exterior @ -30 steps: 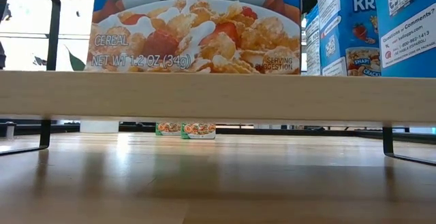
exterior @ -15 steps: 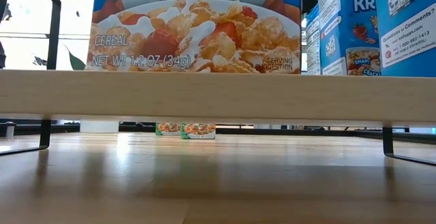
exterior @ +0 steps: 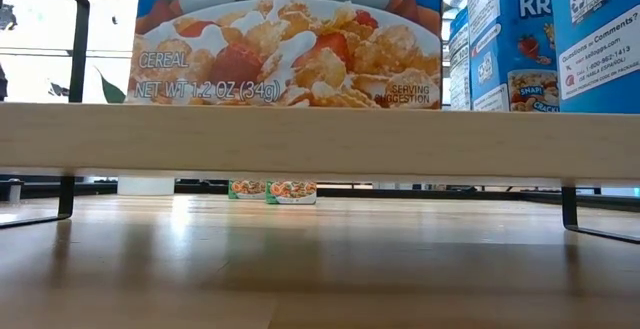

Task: Stack cereal on shelf
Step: Put the bottom green cereal box on the shelf

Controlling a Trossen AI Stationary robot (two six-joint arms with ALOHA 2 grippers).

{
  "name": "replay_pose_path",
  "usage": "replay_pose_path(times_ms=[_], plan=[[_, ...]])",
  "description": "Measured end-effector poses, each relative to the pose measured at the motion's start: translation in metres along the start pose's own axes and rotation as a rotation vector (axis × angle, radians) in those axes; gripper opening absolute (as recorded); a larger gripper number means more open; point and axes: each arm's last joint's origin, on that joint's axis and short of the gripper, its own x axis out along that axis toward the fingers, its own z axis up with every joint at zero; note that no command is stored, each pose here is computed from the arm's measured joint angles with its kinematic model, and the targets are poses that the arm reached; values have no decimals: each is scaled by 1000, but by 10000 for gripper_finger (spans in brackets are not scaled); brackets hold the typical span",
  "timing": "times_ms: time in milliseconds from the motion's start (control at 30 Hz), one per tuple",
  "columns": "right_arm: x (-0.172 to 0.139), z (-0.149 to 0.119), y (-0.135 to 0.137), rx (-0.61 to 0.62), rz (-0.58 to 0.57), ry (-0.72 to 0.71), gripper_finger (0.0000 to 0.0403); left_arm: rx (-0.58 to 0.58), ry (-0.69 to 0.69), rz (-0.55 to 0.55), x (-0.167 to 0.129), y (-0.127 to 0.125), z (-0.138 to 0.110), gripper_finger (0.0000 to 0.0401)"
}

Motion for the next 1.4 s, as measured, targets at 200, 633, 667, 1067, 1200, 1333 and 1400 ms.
replay_pose_path(times_ms=[200, 633, 667, 1067, 1200, 1333, 1400], plan=[[-42, 11, -2, 67, 36, -83, 237, -28, -23, -36, -59, -17, 19, 127], [-56, -2, -2, 143, 16, -65, 224, -171, -37, -44, -189, -122, -3, 127], [-53, -2, -1, 143, 14, -58, 224, -167, -36, -35, -191, -133, -9, 127], [-17, -3, 11, 121, 39, 34, 224, -214, -26, 156, -143, -222, -100, 128], [-7, -5, 13, 108, 35, 67, 223, -270, -24, 141, -140, -234, -109, 128], [0, -6, 15, 95, 33, 92, 223, -269, -32, 142, -139, -243, -116, 128], [1, -6, 16, 96, 51, 94, 223, -269, -27, 139, -139, -248, -120, 128]])
